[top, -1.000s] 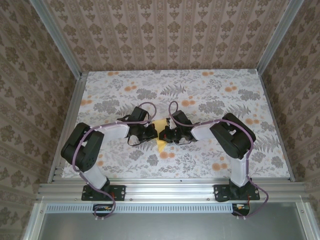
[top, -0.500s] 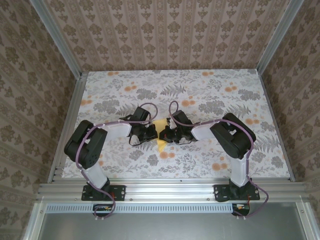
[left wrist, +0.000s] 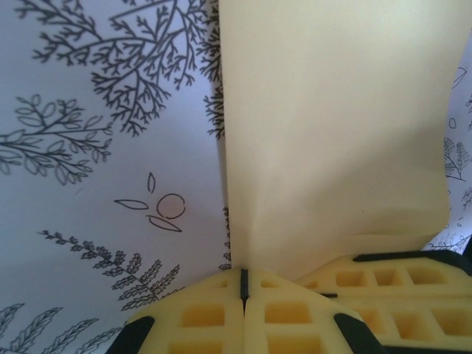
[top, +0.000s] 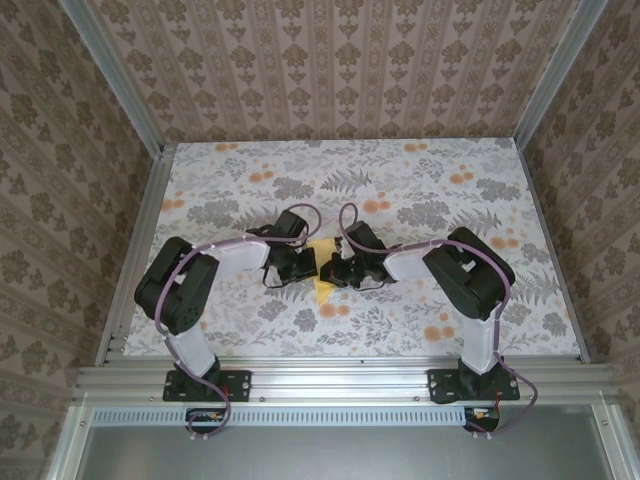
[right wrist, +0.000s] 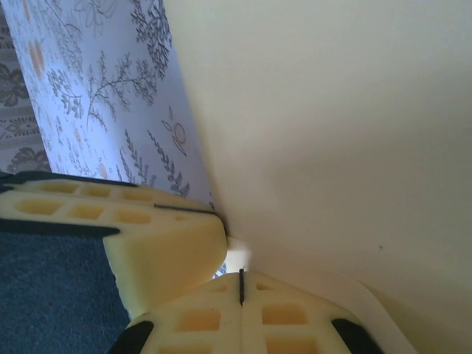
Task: Fold a paper plane with a square sheet of paper (pick it up from the middle)
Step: Third fold the triangle at the center of the table.
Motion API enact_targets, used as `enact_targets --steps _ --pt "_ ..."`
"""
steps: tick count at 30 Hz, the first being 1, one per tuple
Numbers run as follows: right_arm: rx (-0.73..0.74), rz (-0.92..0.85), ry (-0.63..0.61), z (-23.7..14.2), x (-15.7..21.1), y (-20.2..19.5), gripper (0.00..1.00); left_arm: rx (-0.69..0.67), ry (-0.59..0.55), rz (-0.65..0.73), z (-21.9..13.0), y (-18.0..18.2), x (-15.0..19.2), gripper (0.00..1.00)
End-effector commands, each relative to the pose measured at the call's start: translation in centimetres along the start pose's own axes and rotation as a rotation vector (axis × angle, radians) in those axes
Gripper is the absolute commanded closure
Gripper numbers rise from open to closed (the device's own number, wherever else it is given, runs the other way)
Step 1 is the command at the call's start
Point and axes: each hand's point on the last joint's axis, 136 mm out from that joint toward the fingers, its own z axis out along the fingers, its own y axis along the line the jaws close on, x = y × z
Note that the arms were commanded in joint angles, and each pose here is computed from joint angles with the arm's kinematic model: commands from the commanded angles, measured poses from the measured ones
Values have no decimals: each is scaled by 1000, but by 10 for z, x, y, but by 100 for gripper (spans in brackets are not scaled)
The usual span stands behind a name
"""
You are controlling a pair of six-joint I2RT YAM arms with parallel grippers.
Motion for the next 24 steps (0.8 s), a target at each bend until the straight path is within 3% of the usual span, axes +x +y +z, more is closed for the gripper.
enact_targets --steps 1,10,16,24 --pt "21 0 21 -10 9 0 100 -197 71 -26 14 42 21 100" --pt "26 3 -6 -16 8 0 100 -254 69 -7 11 47 22 100" --pt "57 -13 -34 -26 7 -4 93 -242 60 1 10 41 19 100" --pt "-1 2 -5 -20 15 -3 91 -236 55 -4 10 39 16 100"
